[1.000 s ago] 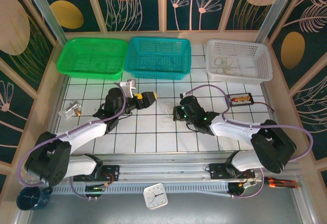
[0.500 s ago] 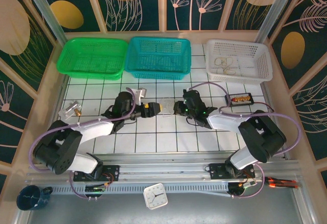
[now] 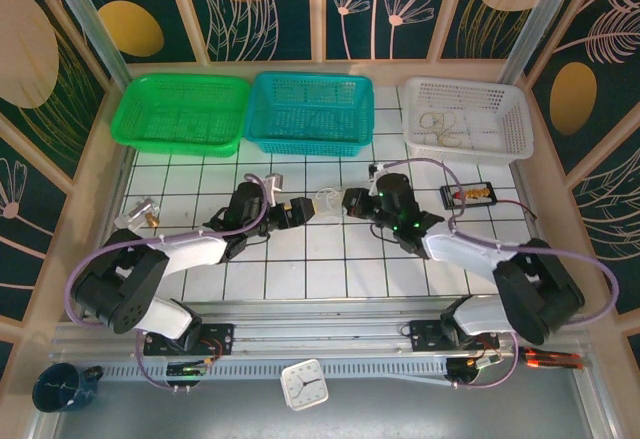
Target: Untangle the cables
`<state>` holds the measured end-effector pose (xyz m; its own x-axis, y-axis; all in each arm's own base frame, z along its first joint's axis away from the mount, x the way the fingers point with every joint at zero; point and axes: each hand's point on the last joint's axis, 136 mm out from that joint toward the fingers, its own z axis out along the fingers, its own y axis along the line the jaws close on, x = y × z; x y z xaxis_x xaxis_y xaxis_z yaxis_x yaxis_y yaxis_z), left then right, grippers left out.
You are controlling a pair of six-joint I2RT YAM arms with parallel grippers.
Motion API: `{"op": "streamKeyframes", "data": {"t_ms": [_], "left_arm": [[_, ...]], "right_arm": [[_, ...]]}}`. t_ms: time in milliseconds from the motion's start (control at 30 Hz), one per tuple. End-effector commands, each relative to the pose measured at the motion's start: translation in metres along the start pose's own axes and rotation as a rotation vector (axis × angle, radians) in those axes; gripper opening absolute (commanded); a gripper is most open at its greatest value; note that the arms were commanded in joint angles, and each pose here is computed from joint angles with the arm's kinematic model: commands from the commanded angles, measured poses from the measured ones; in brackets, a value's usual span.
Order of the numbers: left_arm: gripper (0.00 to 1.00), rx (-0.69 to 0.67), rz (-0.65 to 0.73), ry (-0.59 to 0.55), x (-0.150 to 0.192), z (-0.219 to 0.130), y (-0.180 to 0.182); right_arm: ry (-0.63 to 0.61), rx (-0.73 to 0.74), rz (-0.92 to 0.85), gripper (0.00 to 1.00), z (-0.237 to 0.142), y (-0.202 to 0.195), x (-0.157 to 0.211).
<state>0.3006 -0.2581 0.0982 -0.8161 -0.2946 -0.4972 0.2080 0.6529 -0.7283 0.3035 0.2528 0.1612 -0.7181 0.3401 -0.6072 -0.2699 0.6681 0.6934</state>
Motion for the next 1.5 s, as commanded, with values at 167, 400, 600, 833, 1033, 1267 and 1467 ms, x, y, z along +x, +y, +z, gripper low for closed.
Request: {"op": "streamKeyframes", "data": {"t_ms": [167, 400, 600, 833, 1033, 1267, 1467], "left_arm": [[0.95, 0.109, -0.146, -0.13, -0.037, -0.014, -0.015], [0.93, 0.189, -0.103, -0.096, -0.04, -0.013, -0.033], [0.81, 0.217, -0.056, -0.047, -0.029, -0.01, -0.034], [0.73, 0.246, -0.032, 0.021, -0.014, 0.0, -0.031], [0.73, 0.287, -0.023, 0.022, -0.01, 0.003, -0.04], [0.71, 0.325, -0.027, 0.031, 0.001, 0.013, -0.052], [0.62, 0.334, -0.051, -0.011, -0.001, 0.012, -0.05]], "right_arm": [[-0.083, -0.159, -0.019, 0.0, -0.027, 0.037, -0.036], [-0.1, -0.22, -0.014, 0.0, -0.035, 0.054, -0.049], [-0.108, -0.265, 0.006, 0.0, -0.039, 0.066, -0.054], [-0.116, -0.295, 0.027, 0.0, -0.043, 0.074, -0.059], [-0.129, -0.317, 0.044, 0.0, -0.047, 0.082, -0.063], [-0.135, -0.317, 0.042, 0.0, -0.045, 0.091, -0.059], [-0.138, -0.337, 0.046, 0.0, -0.046, 0.102, -0.054]]}}
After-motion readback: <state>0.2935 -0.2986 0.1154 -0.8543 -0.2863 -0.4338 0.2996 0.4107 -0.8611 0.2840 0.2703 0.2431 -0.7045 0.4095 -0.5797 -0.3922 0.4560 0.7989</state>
